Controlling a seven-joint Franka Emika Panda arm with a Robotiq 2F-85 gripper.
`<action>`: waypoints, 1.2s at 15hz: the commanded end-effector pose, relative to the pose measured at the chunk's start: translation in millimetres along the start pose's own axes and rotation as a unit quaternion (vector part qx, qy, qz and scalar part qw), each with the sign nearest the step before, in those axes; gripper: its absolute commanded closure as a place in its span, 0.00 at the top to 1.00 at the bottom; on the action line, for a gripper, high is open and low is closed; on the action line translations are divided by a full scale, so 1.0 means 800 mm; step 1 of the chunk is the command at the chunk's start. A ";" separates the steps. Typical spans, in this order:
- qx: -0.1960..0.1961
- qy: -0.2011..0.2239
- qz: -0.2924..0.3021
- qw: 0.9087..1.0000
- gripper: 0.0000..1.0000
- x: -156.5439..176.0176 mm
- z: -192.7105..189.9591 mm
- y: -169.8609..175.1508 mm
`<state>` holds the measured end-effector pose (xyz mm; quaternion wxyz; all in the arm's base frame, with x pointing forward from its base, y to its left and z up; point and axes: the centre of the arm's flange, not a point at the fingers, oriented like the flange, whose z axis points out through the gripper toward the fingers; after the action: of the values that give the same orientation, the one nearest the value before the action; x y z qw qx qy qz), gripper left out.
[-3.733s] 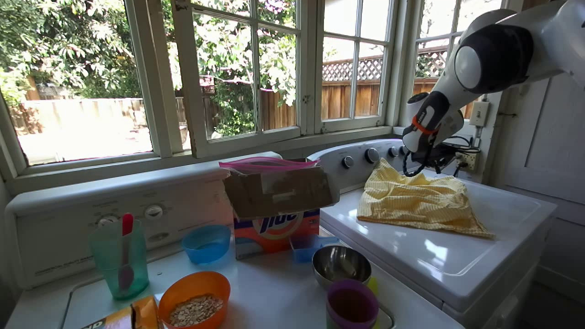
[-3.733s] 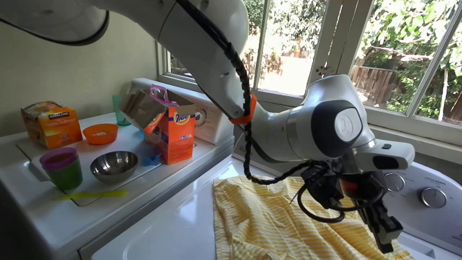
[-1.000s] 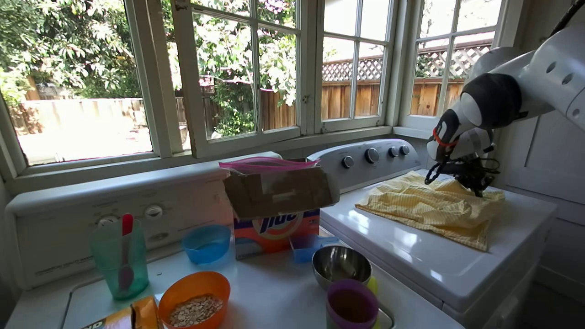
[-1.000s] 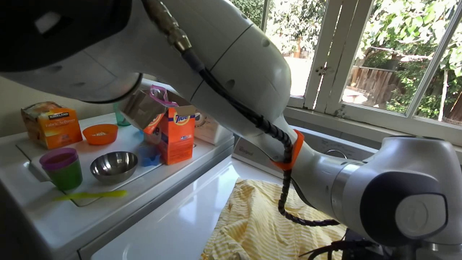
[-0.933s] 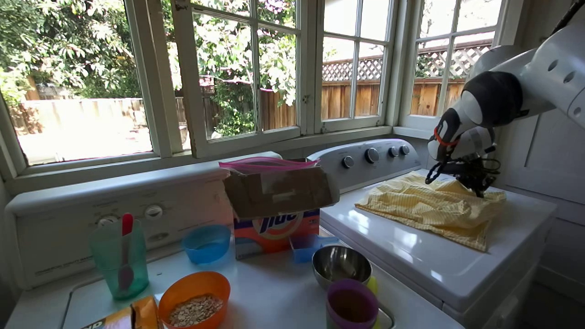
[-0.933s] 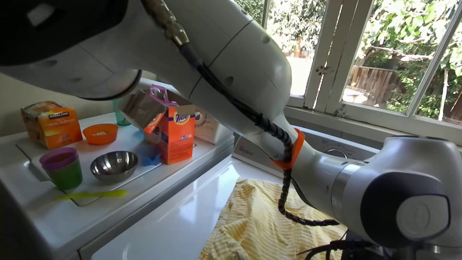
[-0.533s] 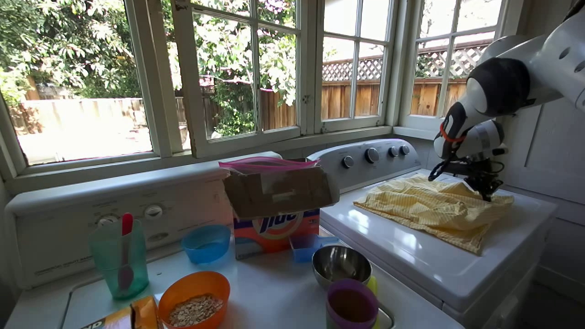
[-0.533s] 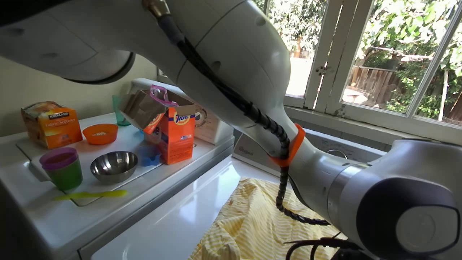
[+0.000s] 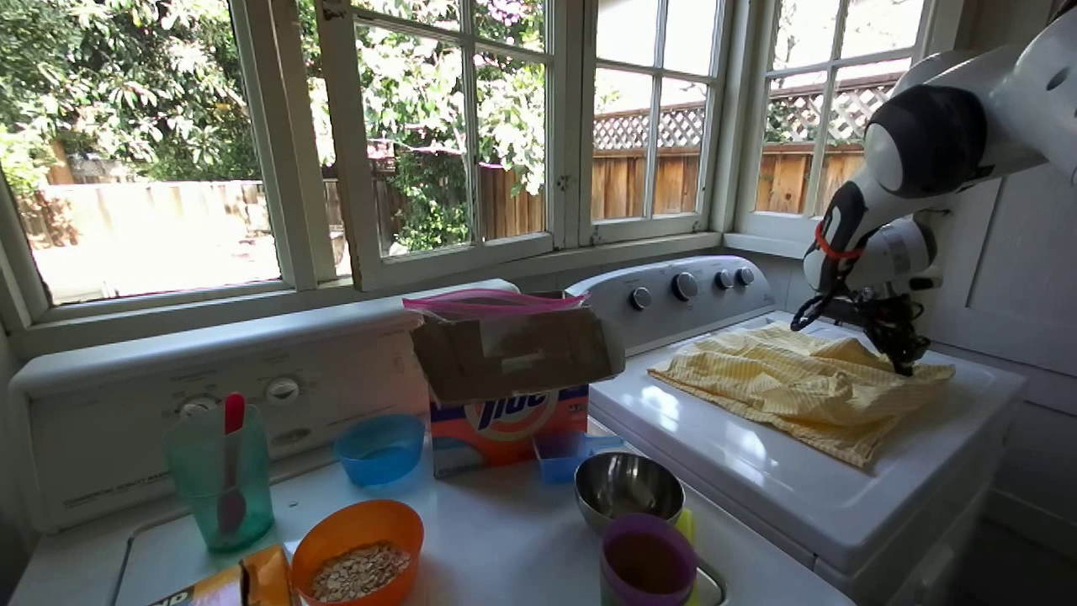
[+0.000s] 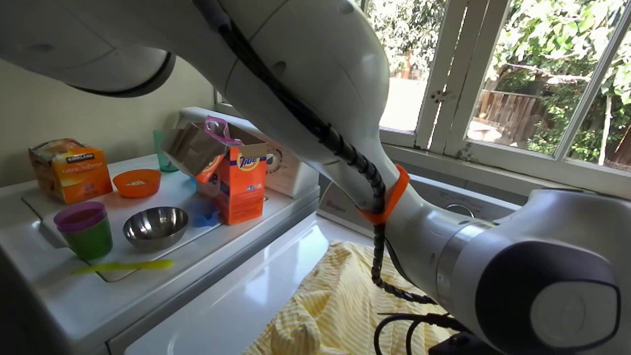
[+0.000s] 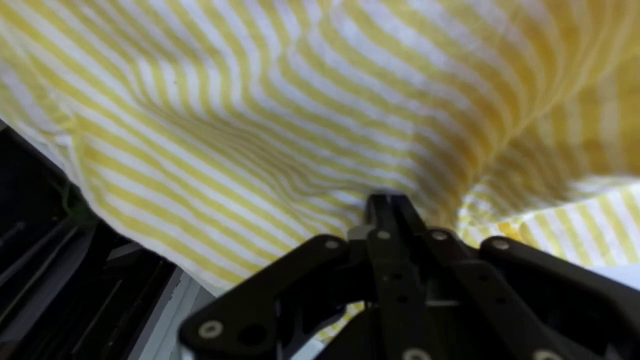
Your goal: Turn the towel to the right
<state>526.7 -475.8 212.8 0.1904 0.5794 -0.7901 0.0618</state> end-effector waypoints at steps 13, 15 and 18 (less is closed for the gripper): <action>0.124 0.102 -0.300 0.940 1.00 -0.071 -0.195 -0.017; 0.143 0.097 -0.346 0.922 1.00 -0.093 -0.218 -0.015; 0.172 0.078 -0.411 0.892 1.00 -0.127 -0.249 -0.006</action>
<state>619.3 -355.0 346.3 0.1913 0.8330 -0.4930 0.1626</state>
